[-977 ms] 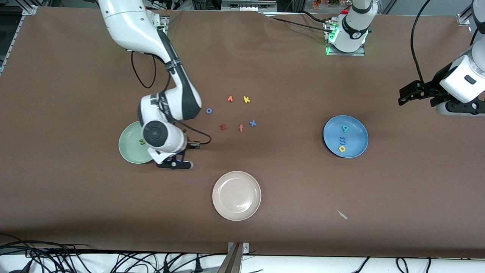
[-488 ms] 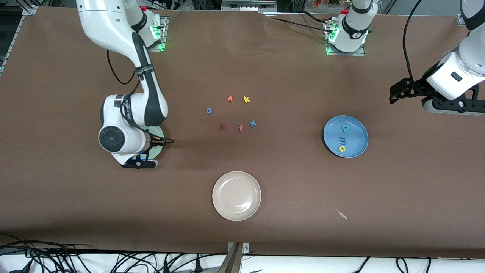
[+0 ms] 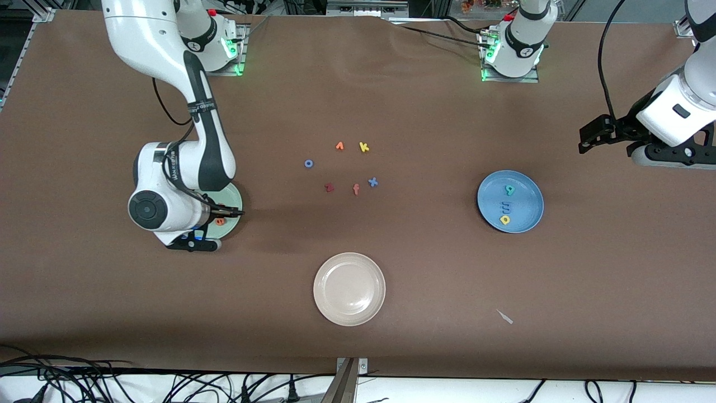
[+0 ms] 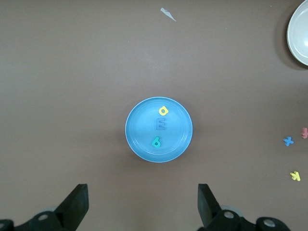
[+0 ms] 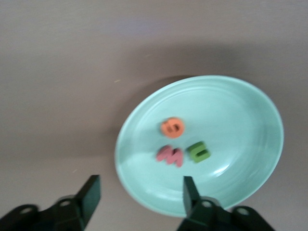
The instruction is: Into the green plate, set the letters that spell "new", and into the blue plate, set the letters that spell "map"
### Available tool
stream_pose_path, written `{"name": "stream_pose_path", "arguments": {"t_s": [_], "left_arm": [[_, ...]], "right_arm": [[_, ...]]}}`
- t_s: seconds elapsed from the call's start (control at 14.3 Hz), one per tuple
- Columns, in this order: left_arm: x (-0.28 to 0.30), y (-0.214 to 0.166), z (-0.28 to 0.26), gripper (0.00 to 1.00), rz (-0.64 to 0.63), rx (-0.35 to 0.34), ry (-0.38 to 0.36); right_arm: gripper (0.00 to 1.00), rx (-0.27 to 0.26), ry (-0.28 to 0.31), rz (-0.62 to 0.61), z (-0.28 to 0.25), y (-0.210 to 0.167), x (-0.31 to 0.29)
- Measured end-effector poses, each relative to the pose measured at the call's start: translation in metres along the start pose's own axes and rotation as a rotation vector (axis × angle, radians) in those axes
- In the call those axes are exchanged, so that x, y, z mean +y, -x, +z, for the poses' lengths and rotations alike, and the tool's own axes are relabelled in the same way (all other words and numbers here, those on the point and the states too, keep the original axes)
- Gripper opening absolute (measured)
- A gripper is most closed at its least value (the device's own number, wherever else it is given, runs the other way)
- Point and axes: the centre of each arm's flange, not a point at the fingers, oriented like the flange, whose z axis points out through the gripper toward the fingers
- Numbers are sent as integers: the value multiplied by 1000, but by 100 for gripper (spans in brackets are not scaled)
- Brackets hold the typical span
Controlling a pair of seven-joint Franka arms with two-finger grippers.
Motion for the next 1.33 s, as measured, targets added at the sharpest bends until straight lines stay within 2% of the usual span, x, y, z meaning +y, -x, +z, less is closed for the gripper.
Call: {"name": "stream_pose_path", "arguments": {"t_s": [0.14, 0.35, 0.49, 0.63, 0.84, 0.91, 1.05, 1.33], "left_arm": [[0, 1, 0, 100, 0, -5, 0], [0, 1, 1, 100, 0, -9, 0], [0, 1, 1, 100, -1, -10, 0], [-1, 1, 1, 100, -1, -11, 0], [-1, 1, 1, 100, -2, -12, 0], [-1, 1, 1, 100, -2, -12, 0], [-1, 1, 1, 100, -2, -12, 0], [-1, 1, 1, 100, -2, -12, 0]], "right_arm": [[100, -30, 1, -32, -19, 8, -18], [100, -81, 0, -61, -47, 22, -31], [100, -93, 0, -84, -73, 32, -38], [100, -57, 36, -131, -104, 50, -53], [100, 33, 99, -233, -149, 88, -70], [100, 62, 104, -262, -159, 103, -69], [100, 106, 82, -281, -181, 126, -54], [100, 185, 16, -207, -239, 152, 18]]}}
